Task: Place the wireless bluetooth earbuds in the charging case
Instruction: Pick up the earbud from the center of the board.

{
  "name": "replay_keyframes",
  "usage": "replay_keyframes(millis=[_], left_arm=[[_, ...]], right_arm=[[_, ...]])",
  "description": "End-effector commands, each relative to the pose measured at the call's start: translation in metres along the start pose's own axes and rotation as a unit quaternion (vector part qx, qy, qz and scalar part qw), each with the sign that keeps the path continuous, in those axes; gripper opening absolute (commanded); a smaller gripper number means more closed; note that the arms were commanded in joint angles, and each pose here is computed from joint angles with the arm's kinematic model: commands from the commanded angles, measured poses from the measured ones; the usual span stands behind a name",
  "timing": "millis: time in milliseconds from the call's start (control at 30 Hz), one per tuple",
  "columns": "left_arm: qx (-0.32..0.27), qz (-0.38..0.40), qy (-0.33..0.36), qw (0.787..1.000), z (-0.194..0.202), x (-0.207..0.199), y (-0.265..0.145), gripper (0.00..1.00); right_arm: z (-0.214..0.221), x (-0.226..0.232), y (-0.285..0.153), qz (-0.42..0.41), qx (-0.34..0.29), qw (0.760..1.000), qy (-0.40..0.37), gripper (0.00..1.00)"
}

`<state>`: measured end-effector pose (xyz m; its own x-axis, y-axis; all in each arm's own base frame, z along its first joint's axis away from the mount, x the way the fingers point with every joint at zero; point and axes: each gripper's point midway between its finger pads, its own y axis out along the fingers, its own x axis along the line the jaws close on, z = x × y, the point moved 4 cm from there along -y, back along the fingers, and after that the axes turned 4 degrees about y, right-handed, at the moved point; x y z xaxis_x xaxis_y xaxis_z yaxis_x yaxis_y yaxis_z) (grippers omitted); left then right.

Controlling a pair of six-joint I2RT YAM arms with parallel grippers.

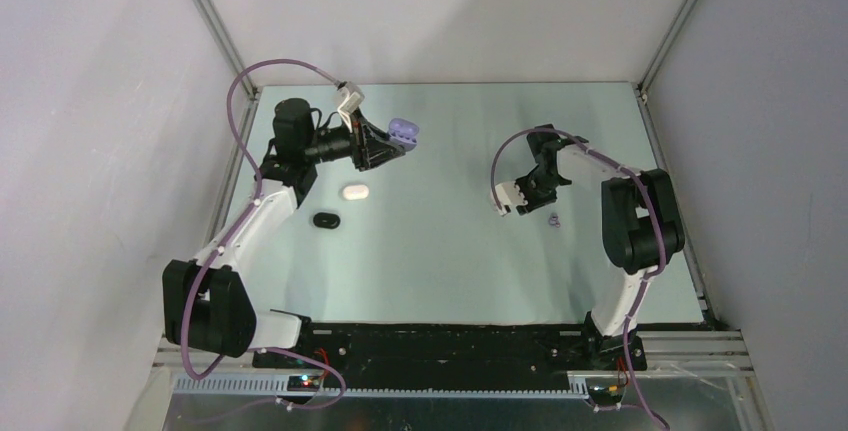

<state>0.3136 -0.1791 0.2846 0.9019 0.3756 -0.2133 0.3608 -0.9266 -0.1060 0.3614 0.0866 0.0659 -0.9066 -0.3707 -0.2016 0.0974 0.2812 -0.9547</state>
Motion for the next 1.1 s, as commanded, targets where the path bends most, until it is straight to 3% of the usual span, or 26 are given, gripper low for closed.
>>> replay_keyframes(millis=[0,167,433,1067], left_arm=[[-0.017,0.002,0.043,0.999,-0.022,-0.002,-0.004,0.01],[-0.015,0.000,0.043,0.999,-0.021,-0.001,-0.005,0.01],[-0.018,0.003,0.043,0.999,-0.021,0.000,-0.003,0.01],[-0.012,-0.002,0.041,0.999,-0.020,0.002,-0.005,0.01]], right_arm=[[-0.005,-0.012,-0.014,0.019,-0.010,1.000,-0.015,0.37],[-0.015,-0.005,-0.031,0.019,-0.031,0.999,-0.013,0.38],[-0.004,0.000,-0.026,-0.014,-0.012,1.000,0.005,0.24],[0.002,-0.005,-0.008,-0.045,-0.008,0.999,0.001,0.20]])
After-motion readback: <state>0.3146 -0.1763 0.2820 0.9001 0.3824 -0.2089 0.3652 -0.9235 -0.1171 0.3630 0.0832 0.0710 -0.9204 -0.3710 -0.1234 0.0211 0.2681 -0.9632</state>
